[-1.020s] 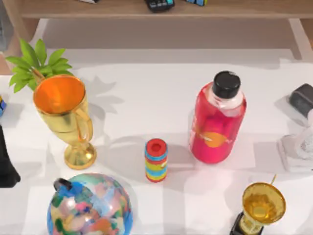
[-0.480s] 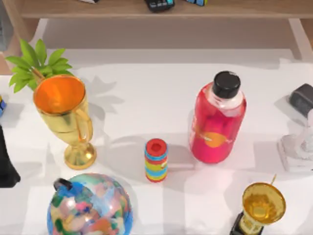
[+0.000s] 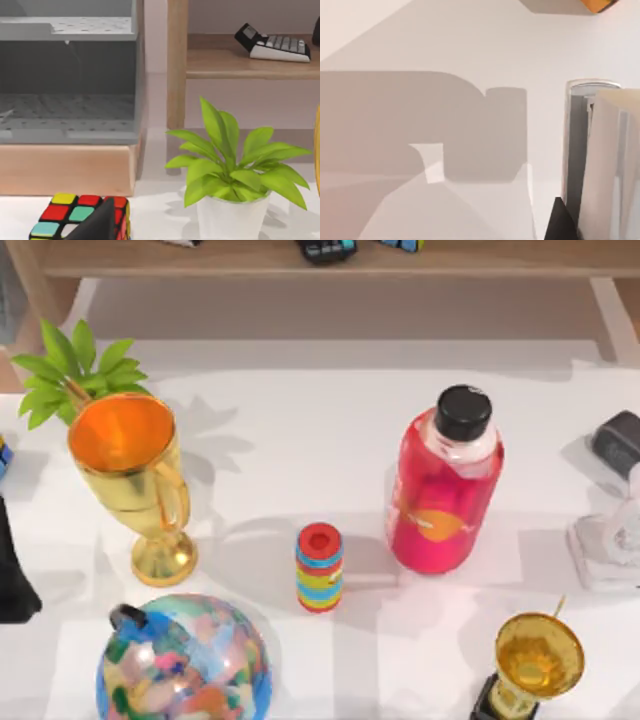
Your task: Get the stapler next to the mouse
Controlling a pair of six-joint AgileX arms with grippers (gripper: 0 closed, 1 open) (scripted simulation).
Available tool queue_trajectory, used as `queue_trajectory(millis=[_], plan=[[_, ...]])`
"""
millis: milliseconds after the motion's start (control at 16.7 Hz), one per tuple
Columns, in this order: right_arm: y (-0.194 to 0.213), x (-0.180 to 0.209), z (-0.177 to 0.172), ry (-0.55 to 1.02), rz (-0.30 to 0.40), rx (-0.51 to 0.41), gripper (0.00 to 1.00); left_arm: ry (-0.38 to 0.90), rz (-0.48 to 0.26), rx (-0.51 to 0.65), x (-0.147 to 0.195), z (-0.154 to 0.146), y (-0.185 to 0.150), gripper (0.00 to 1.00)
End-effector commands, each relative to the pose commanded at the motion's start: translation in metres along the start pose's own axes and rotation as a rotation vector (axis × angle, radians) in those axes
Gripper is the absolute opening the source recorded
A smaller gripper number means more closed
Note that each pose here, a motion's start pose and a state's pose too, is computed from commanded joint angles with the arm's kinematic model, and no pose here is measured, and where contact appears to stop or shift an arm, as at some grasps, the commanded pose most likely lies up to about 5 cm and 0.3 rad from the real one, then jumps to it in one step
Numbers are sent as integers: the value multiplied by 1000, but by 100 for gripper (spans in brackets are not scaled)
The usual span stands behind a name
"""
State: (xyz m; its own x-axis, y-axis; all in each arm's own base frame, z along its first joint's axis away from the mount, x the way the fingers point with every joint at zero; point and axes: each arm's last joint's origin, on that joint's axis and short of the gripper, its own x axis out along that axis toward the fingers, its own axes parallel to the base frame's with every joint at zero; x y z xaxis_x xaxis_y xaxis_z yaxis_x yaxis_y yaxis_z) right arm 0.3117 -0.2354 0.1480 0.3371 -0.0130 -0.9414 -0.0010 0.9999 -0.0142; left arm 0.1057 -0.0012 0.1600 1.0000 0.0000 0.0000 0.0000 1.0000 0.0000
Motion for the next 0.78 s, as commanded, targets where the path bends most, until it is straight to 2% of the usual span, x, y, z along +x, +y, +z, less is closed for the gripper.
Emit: queue_trajectory(millis=[180, 420, 780], plan=[[4, 15, -8, 46, 31, 8, 0, 0, 0, 0, 0, 0, 0, 100], [4, 15, -8, 46, 31, 8, 0, 0, 0, 0, 0, 0, 0, 100], [4, 15, -8, 46, 31, 8, 45, 0, 0, 0, 0, 0, 0, 100]])
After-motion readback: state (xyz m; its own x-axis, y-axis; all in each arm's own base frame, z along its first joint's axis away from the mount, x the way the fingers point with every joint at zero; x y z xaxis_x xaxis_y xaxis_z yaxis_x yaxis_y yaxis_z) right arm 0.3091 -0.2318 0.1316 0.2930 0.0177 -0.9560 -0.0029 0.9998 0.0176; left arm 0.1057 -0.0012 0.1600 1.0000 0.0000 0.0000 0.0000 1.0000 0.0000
